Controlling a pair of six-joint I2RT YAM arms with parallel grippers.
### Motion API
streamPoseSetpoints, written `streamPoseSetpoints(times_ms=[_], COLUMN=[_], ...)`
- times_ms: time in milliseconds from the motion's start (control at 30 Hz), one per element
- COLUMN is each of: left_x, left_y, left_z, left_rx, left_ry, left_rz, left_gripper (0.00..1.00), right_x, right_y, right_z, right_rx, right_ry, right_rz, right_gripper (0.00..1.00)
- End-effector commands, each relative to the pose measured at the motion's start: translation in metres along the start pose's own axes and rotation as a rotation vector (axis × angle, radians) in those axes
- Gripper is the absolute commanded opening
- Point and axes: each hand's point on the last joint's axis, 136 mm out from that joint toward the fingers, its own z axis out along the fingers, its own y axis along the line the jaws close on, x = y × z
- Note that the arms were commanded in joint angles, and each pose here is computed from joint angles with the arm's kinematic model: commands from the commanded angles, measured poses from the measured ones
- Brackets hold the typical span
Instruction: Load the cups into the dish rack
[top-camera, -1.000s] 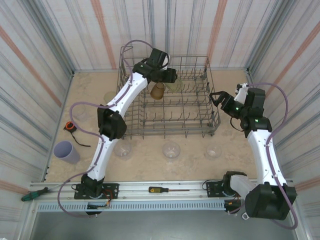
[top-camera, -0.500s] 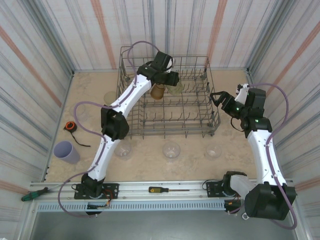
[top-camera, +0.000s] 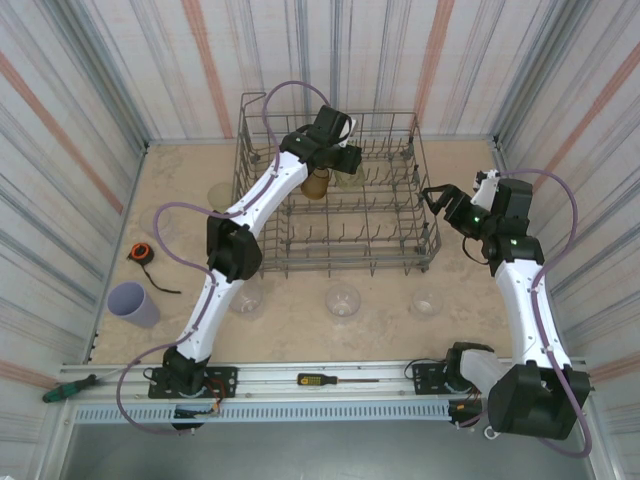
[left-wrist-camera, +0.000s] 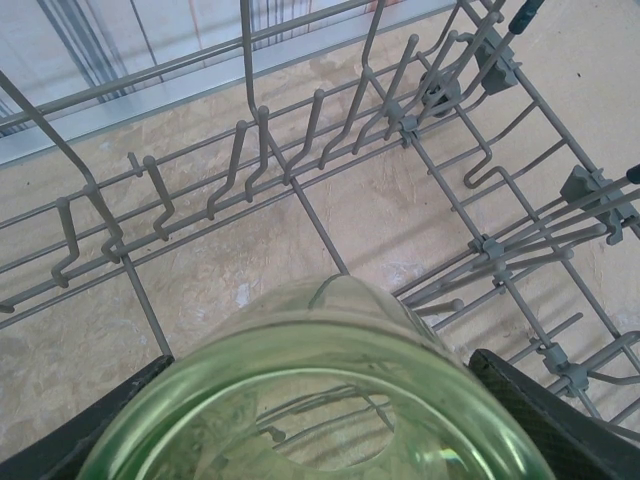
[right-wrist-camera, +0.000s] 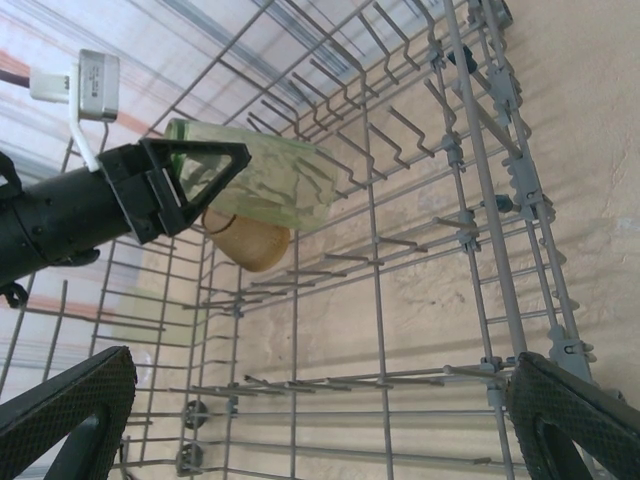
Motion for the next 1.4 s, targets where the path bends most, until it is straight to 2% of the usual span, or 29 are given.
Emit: streamPoseSetpoints(times_ms=[0,100,333,667,800,1367], left_x=[0.006,0.004,0.000,-0.030,-0.038,-0.047], left_y=[-0.008,-0.022,-0.024,-0.031,-0.026,-0.019], left_z=[0.006,0.004,0.002,-0.033,-0.046,-0.109], left_rx=[0.040,0.119,0.124,0.159,0.128,0.083], left_ry=[0.017,0.001,-0.015,-0.095,-0.125,-0.178], left_rz=[-0.005,-0.030,-0.058,-0.085,-0.077,-0.053], left_gripper=[0.79,0.88,0.99,0.99,0.99,0.99], right_x=[-0.001,-0.001,-0.002,-0.006,-0.005,0.003], right_y=[0.001,0.001,0.002,0.009,0.011,0.011], right_z=[0.001,0.001,-0.001,-0.005,-0.007,-0.013], right_rx=[-0.021,-0.021,-0.030,-0.044,-0.049,-0.048], right_ry=[0.003,0.001,-0.002,-0.006,-0.010,0.004], right_rz=[-0.021,-0.020,-0.019,-0.022,-0.014,0.039], right_gripper=[0.99,0.99,0.99,0.99,0.99,0.99])
